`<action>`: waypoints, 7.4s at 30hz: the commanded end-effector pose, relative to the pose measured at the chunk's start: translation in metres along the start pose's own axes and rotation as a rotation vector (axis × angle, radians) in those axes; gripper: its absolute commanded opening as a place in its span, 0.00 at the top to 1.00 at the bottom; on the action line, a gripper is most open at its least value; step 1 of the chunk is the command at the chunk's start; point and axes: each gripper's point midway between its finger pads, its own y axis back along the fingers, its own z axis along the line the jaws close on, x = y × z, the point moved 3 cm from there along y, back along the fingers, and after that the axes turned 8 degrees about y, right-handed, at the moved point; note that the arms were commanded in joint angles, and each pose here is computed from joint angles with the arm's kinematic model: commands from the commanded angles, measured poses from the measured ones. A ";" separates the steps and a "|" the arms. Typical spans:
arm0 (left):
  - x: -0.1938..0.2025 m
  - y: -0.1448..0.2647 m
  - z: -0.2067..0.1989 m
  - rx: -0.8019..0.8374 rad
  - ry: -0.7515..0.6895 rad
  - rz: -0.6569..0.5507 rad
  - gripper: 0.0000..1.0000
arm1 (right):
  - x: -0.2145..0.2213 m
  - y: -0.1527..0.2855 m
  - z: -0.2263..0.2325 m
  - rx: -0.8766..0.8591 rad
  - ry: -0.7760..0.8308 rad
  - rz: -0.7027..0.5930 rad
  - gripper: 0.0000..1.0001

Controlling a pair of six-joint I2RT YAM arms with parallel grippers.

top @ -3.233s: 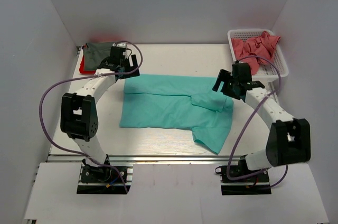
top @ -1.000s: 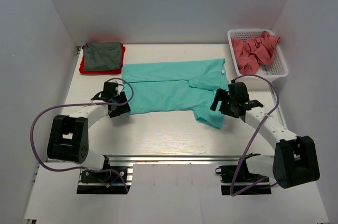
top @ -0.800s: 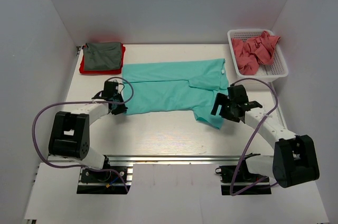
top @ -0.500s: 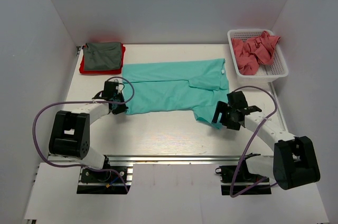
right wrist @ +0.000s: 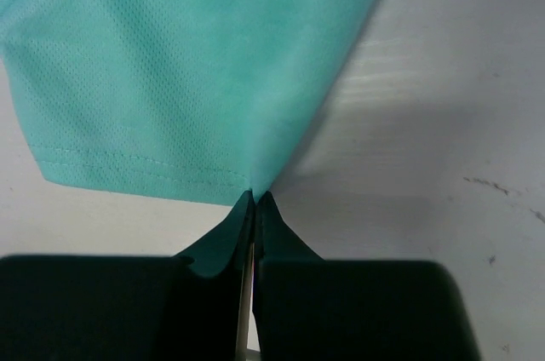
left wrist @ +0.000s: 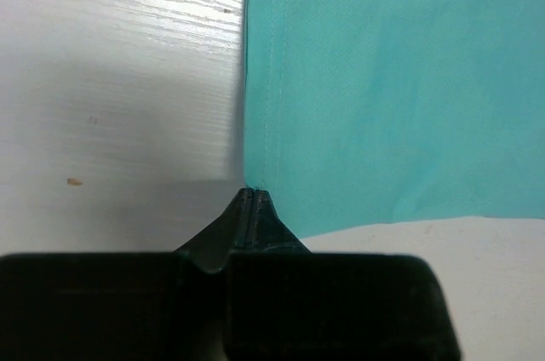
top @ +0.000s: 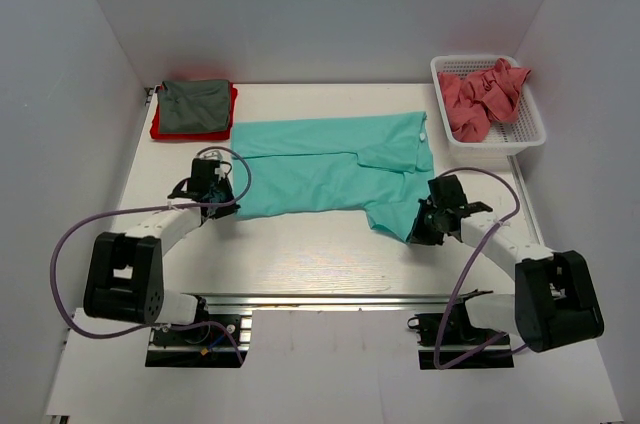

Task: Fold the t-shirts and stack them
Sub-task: Grap the side of the flattened tshirt closest away from the robot with both arms, then fold the other side of the tshirt into a rectangle, then rotate the tshirt 90 degrees, then grab the bottom of the folded rectangular tshirt with both arms

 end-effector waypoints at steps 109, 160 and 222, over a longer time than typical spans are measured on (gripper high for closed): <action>-0.149 -0.069 -0.111 0.319 -0.072 0.002 0.00 | -0.292 -0.056 0.114 -0.210 0.185 -0.277 0.10; -0.006 0.107 -0.129 0.102 -0.215 -0.099 0.00 | -0.173 -0.059 0.154 0.105 0.289 -0.094 0.10; 0.129 -0.001 -0.155 0.385 -0.435 0.409 0.39 | -0.022 -0.005 0.069 -0.261 0.159 0.017 0.24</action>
